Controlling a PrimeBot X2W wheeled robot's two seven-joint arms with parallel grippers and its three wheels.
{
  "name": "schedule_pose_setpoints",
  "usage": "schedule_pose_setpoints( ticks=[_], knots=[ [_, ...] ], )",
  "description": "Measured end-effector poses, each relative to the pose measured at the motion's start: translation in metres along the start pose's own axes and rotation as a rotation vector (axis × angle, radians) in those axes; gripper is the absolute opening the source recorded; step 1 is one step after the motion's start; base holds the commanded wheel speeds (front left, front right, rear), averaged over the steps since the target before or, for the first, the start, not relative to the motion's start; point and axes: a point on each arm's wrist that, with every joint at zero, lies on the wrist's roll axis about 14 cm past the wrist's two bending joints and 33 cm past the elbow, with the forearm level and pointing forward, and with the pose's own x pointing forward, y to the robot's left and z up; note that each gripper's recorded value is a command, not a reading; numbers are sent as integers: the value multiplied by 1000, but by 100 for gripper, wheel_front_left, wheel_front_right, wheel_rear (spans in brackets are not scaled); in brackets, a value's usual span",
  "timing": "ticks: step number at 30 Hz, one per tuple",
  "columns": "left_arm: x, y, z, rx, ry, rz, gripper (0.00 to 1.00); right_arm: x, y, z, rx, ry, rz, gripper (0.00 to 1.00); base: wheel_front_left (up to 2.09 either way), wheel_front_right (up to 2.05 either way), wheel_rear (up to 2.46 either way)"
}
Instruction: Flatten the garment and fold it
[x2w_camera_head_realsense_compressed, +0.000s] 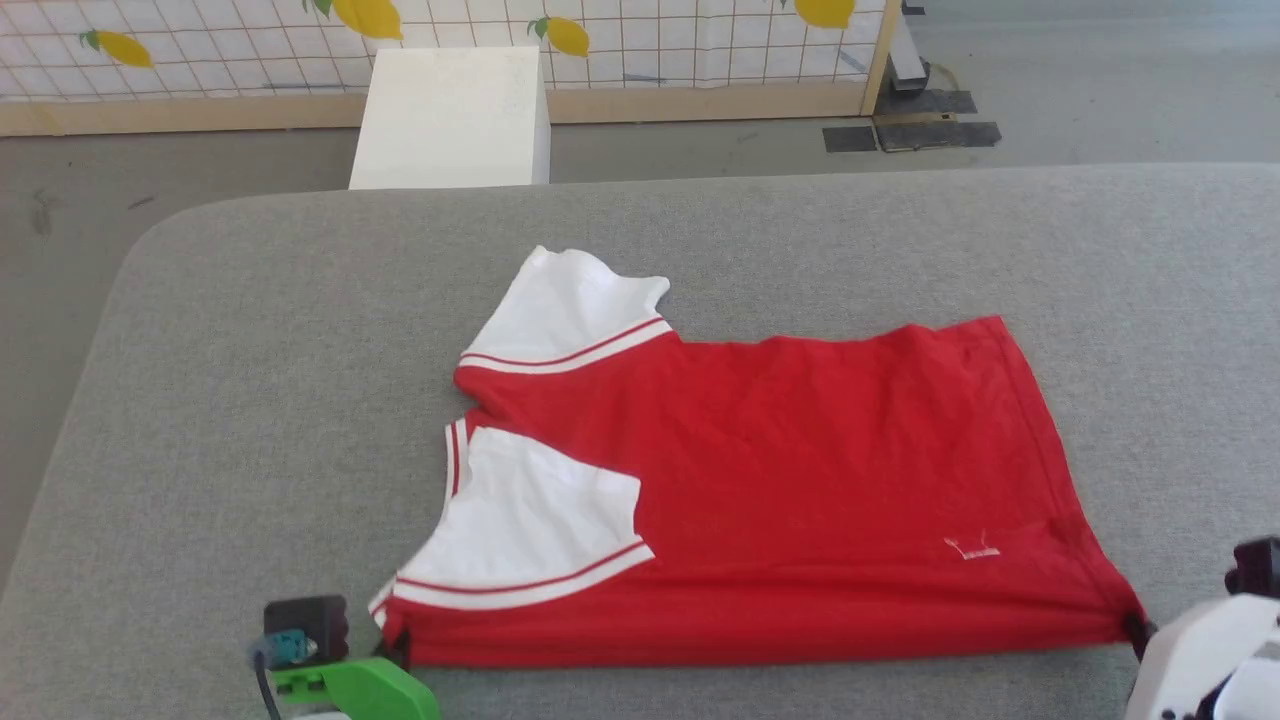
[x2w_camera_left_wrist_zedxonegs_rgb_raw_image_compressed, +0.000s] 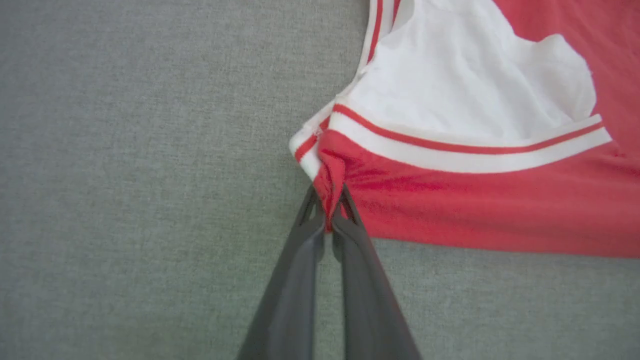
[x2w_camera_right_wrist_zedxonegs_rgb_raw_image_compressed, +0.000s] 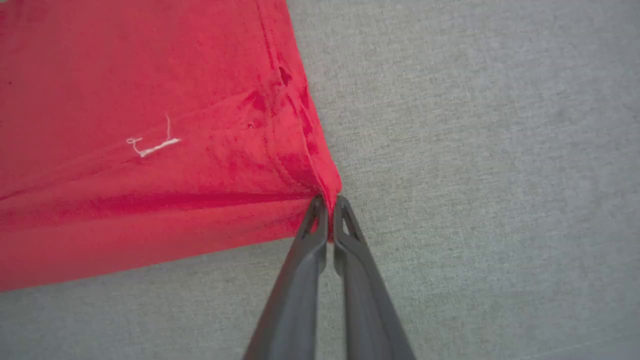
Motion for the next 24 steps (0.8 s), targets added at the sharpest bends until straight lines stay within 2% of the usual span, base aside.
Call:
schedule_pose_setpoints(
  ticks=[6, 10, 11, 12, 13, 14, 20, 24],
  knots=[
    [1, -7, -26, -8, 80, -24, 0, 9, -6, -36, 46, 97, -3, 0, 0, 0, 0],
    [5, -7, -36, -10, 109, -29, 0, 13, -6, -46, 60, 105, 2, 0, 0, 0, 0],
    [6, -7, -37, -11, 114, -30, 38, 15, -5, -47, 64, 103, 3, 0, 0, 0, 0],
    [7, -8, -38, -15, 116, -35, 100, 16, -5, -47, 70, 98, 6, 39, 0, 0, 0],
    [7, -9, -37, -19, 107, -42, 100, 16, -4, -47, 75, 93, 11, 56, 0, 0, 0],
    [8, -8, -34, -24, 94, -44, 100, 17, -3, -46, 81, 83, 15, 100, 0, 0, 0],
    [6, -11, -14, -24, 1, -70, 100, 13, 7, -26, 90, -69, 52, 100, 0, 0, 0],
    [9, -12, 29, 55, -172, -97, 100, 3, 14, 2, 72, -243, 70, 100, 0, 0, 0]
  ],
)
